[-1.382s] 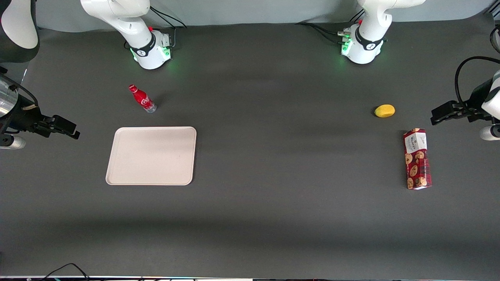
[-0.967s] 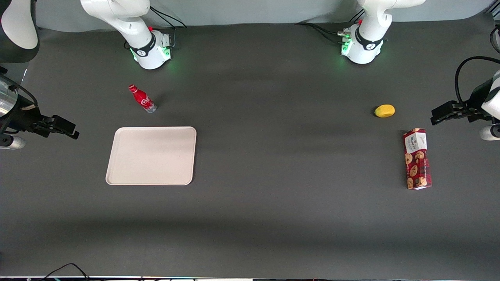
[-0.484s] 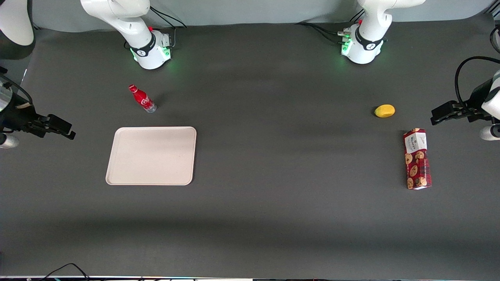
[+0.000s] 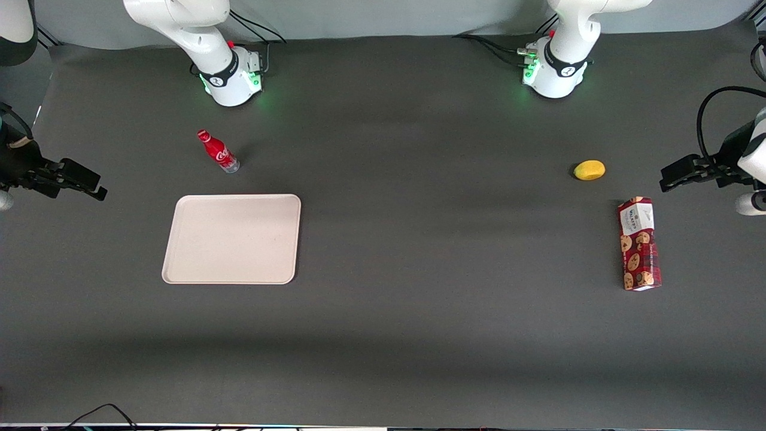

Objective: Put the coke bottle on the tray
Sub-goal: 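Move the open right gripper down over the red Coca-Cola bottle's cap end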

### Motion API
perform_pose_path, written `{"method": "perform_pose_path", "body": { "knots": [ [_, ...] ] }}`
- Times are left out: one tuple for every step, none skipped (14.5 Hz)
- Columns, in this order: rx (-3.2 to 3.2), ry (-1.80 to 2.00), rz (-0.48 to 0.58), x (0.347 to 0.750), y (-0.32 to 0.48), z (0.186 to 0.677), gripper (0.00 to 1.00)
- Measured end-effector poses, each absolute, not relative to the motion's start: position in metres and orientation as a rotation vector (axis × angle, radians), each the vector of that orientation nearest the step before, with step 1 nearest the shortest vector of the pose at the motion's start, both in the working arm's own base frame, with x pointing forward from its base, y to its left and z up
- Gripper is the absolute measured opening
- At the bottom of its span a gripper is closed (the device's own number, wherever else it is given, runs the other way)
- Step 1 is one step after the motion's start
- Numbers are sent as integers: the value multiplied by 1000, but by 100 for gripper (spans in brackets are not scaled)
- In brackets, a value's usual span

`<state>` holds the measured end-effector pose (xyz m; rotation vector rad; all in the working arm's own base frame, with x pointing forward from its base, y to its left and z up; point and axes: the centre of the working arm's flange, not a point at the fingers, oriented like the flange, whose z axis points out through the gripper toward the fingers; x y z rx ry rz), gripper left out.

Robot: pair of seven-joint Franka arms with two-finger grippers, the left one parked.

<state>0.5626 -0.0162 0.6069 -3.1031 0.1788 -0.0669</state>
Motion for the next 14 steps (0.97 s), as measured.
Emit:
{"method": "perform_pose_path", "body": {
  "knots": [
    [-3104,178,-52,561,-16,604,100],
    [-3104,177,-39,557,-15,600,100],
    [-3104,177,-21,552,-15,596,100],
    [-3104,177,-9,547,-15,590,100],
    [-3104,177,-17,539,-14,582,100],
    [-3104,175,-35,529,-13,570,100],
    [-3105,167,-37,515,-9,554,100],
    [-3108,149,-24,499,-2,536,100],
    [-3113,130,-4,482,5,518,100],
    [-3116,115,12,467,11,503,100],
    [-3116,109,23,453,16,488,100],
    [-3115,104,26,439,21,475,100],
    [-3116,100,22,426,26,461,100],
    [-3117,99,19,413,28,447,100]
  ]
}}
